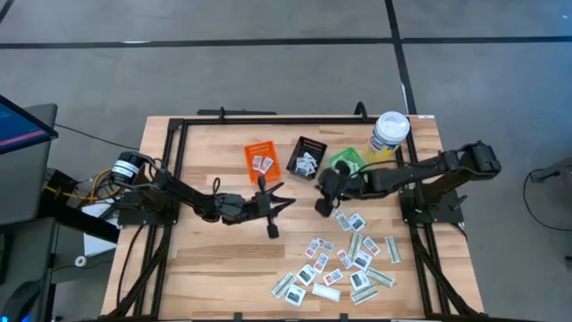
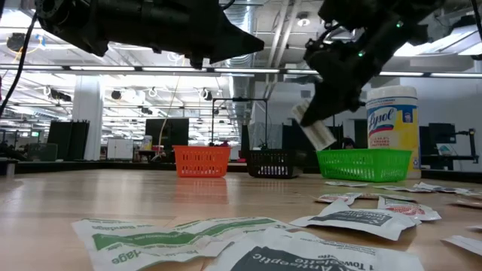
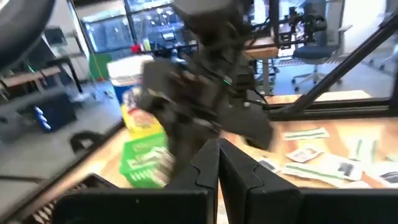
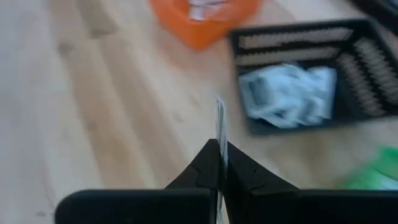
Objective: Pick & Place First Aid Supplies
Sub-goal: Put the green bandage pack into the green basket
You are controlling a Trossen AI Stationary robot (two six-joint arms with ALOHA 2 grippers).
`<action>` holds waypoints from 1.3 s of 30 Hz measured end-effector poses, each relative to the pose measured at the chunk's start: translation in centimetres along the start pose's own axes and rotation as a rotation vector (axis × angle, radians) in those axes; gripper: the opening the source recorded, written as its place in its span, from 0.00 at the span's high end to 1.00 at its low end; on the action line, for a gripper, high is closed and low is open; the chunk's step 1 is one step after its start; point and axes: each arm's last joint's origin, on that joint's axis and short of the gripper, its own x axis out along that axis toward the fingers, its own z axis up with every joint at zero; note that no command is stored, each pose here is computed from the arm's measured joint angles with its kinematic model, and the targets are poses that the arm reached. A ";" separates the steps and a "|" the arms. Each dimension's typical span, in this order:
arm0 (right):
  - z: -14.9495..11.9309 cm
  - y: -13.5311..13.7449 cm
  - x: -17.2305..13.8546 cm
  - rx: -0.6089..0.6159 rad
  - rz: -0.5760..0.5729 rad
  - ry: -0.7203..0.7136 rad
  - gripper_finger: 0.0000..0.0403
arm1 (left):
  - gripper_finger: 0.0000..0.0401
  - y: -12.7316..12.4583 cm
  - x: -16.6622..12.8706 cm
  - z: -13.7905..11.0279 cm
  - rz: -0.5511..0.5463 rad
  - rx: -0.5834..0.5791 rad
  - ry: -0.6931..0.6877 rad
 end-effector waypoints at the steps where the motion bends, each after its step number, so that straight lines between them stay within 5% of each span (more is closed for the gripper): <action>1: 0.0 -0.5 -0.3 0.006 -0.021 0.014 1.00 | 0.98 -0.2 -0.1 0.0 -0.014 -0.026 0.005; 8: 0.9 -3.8 -3.8 -0.001 -0.039 0.047 1.00 | 0.98 -1.9 -0.8 -1.0 -0.188 0.005 0.101; 19: -0.1 -9.8 -4.7 0.230 -0.157 0.237 0.99 | 0.98 -2.2 -1.1 -1.4 -0.207 0.026 0.137; 32: -0.4 -10.1 -3.0 0.202 -0.135 0.283 0.74 | 0.98 -2.2 -1.1 -1.4 -0.208 0.025 0.144; 39: 0.4 -6.7 -4.3 0.150 0.118 0.230 0.68 | 0.98 -2.4 -1.1 -1.5 -0.252 0.027 0.152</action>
